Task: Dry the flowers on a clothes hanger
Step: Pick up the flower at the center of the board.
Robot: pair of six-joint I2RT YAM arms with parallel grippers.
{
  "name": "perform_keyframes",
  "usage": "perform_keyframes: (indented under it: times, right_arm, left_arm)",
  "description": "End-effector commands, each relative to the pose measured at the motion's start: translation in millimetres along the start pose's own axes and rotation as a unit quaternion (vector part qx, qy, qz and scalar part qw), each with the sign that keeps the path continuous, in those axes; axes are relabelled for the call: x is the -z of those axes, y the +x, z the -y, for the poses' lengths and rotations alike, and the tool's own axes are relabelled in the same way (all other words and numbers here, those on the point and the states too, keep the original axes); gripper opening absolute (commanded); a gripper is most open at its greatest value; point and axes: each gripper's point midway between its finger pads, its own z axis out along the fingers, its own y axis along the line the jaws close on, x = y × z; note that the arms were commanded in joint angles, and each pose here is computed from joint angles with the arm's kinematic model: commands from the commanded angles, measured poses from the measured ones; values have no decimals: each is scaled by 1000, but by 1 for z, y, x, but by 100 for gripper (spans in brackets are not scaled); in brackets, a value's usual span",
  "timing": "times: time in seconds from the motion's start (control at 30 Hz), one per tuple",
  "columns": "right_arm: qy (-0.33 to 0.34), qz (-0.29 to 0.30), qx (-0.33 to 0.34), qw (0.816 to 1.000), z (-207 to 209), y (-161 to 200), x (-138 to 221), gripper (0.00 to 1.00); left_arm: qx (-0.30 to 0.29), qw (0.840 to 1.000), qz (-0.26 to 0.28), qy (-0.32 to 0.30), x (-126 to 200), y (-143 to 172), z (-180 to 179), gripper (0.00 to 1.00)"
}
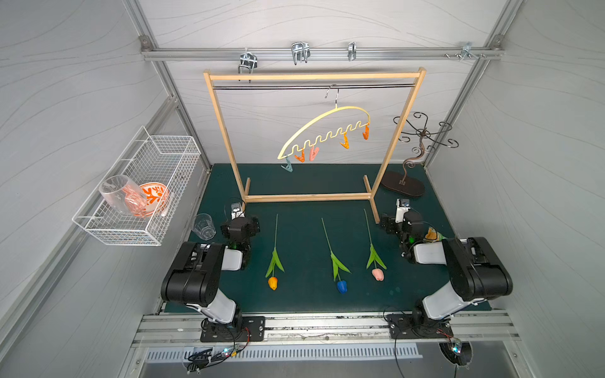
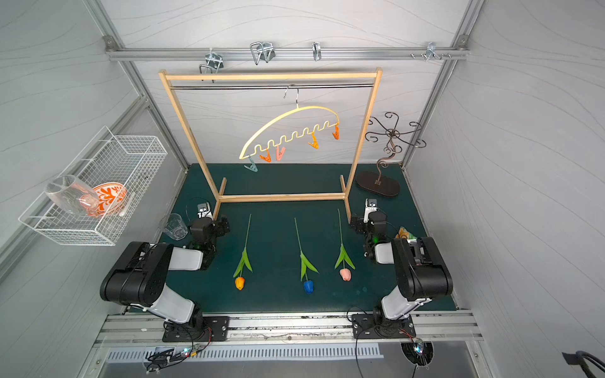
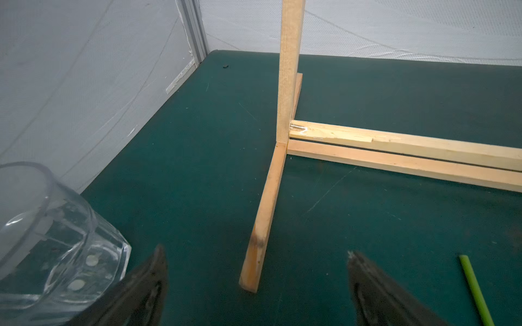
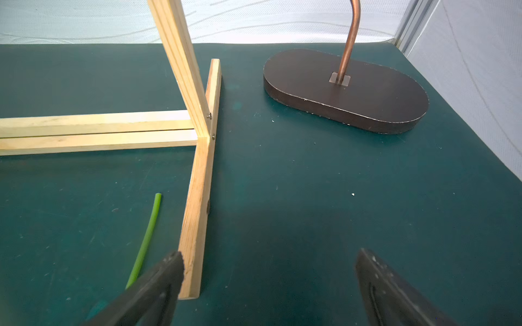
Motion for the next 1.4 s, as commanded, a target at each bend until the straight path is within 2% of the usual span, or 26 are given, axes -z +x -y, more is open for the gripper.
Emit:
perform_keyframes:
  times: [0.0,1.03,1.13,1.17,1.23,1.3,1.37]
  right_arm:
    - [-1,12,-6,1000,1,-10,0,99]
    - [-4,16,-3,1000,-1,-11,1,99]
    - [-13,31,66,997,-26,-31,18,99]
    - [-9,4,88,996,-35,-35,25,99]
    - [-31,-59,124,990,-59,-45,40,99]
    - [-51,-64,143,986,-83,-52,55,99]
    - [-94,-43,163,981,-115,-51,74,99]
  left_arm:
    - [17,999,35,5,-2,-26,3,100]
    - [23,999,29,16,-3,-26,2,100]
    - [6,998,40,55,3,-30,15,100]
    - [2,997,47,66,8,-35,17,100]
    - [9,998,43,42,22,-45,9,100]
    - [68,998,8,16,38,-59,-2,100]
    - [100,993,-10,65,62,-77,12,100]
